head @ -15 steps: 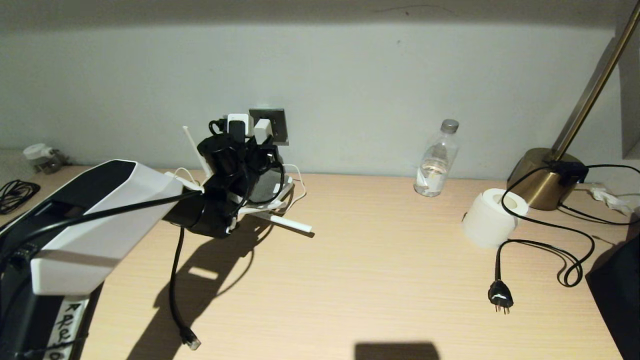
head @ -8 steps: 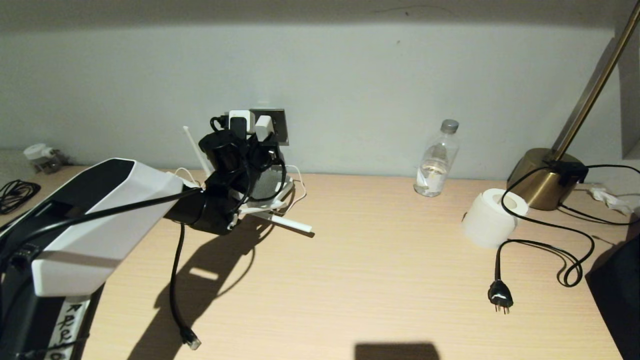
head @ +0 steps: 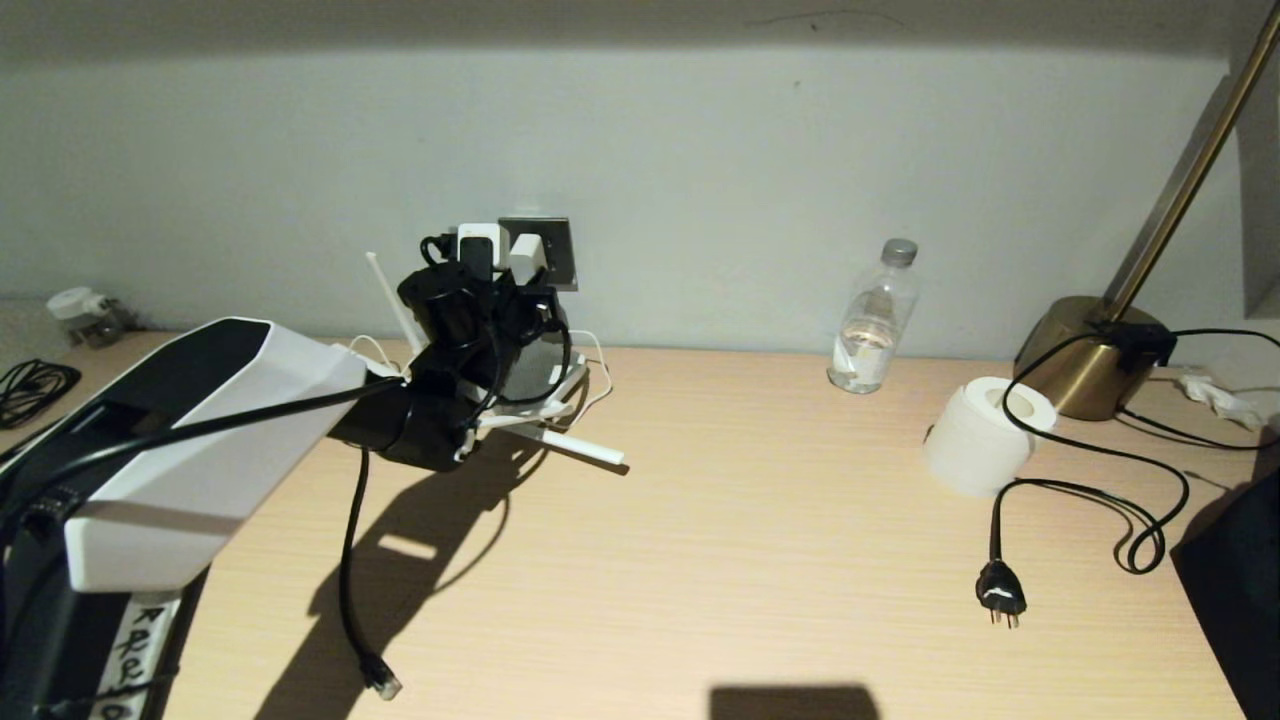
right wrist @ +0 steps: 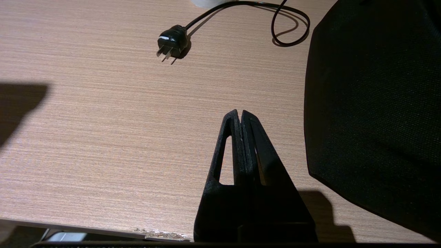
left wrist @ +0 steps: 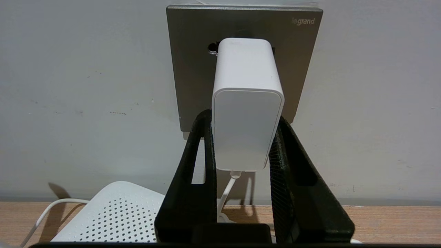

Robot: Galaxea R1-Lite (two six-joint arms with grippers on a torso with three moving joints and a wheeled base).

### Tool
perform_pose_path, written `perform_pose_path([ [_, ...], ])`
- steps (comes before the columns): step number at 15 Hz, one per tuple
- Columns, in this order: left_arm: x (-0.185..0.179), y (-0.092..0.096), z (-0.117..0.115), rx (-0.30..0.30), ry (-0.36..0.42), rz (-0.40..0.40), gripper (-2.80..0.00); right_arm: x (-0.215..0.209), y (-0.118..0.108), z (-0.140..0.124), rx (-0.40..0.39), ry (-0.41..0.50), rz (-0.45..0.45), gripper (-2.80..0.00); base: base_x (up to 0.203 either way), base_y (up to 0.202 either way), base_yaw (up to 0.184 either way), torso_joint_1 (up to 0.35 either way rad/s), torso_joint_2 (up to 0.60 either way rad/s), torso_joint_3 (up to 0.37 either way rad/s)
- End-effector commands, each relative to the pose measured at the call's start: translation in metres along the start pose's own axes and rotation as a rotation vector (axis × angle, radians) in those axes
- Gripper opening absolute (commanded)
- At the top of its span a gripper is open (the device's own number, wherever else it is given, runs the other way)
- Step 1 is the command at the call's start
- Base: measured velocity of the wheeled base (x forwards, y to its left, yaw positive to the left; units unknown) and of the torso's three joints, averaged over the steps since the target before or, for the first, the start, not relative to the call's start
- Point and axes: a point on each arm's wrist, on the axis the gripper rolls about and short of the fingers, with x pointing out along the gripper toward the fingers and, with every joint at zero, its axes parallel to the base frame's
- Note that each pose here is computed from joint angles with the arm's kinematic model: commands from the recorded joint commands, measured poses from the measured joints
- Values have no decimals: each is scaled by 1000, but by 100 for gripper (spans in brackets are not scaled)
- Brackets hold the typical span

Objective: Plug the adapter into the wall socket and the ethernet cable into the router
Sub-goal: Plug plug into socket

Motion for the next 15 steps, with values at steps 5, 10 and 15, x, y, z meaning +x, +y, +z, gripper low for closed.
perform_pose_path([
  [5, 1, 7, -1, 4, -5, 19, -280, 0, 0, 0, -1, 2, 1, -280, 0, 0, 0, 0, 0, 0],
  [10, -2, 7, -4, 6, 8, 14, -280, 0, 0, 0, -1, 2, 1, -280, 0, 0, 0, 0, 0, 0],
  [15, 0, 6, -4, 6, 4, 12, -280, 0, 0, 0, -1, 1, 1, -280, 0, 0, 0, 0, 0, 0],
])
